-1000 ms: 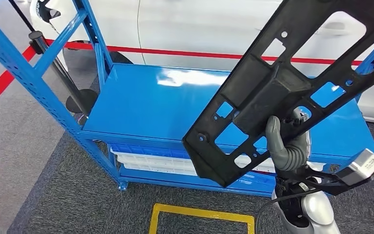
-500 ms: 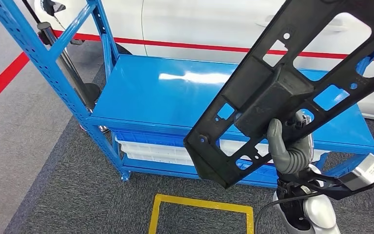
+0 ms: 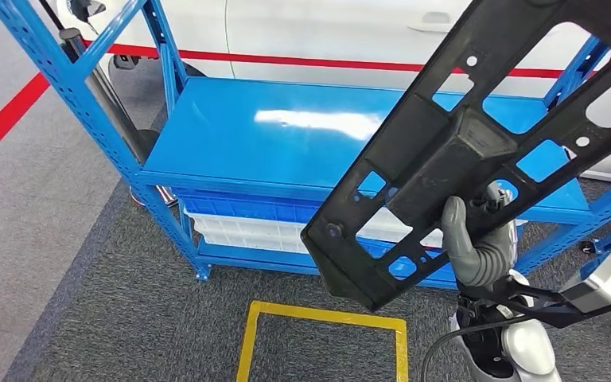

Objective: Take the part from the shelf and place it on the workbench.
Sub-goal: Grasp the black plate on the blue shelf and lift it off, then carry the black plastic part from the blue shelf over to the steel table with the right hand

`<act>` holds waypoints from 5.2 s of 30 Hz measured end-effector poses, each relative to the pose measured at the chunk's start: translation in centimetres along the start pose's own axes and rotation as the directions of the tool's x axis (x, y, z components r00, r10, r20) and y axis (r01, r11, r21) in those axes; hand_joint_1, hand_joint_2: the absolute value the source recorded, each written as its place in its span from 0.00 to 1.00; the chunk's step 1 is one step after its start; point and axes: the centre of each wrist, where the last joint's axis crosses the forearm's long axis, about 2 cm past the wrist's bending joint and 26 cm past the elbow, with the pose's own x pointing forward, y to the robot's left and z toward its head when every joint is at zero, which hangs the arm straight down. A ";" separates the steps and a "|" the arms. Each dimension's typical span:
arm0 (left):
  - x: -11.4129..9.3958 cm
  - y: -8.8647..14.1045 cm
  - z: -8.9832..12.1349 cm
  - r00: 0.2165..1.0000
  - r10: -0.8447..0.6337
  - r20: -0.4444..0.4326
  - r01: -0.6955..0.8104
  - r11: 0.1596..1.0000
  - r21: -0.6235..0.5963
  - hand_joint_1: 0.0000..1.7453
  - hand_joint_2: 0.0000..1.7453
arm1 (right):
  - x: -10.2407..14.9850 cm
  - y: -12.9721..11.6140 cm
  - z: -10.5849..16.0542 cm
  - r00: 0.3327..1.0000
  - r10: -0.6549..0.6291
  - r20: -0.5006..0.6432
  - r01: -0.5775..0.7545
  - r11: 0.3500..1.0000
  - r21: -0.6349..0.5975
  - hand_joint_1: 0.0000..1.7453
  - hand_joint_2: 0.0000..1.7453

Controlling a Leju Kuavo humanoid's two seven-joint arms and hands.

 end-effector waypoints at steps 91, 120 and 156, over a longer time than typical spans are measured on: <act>-1.1 -0.5 0.7 0.952 -0.301 0.055 0.305 0.918 -0.253 0.00 1.00 | 0.0 1.0 3.2 0.997 0.057 -0.049 -0.065 0.982 -0.180 1.00 1.00; -0.8 1.0 0.1 0.929 -0.363 0.075 0.370 0.896 -0.247 0.00 1.00 | -0.5 2.1 4.1 0.996 0.091 -0.001 -0.088 0.957 -0.278 1.00 1.00; -2.2 7.6 -0.6 0.909 -0.406 0.097 0.417 0.888 -0.191 0.00 1.00 | -1.0 3.8 7.5 0.992 0.126 -0.004 -0.116 0.899 -0.422 1.00 1.00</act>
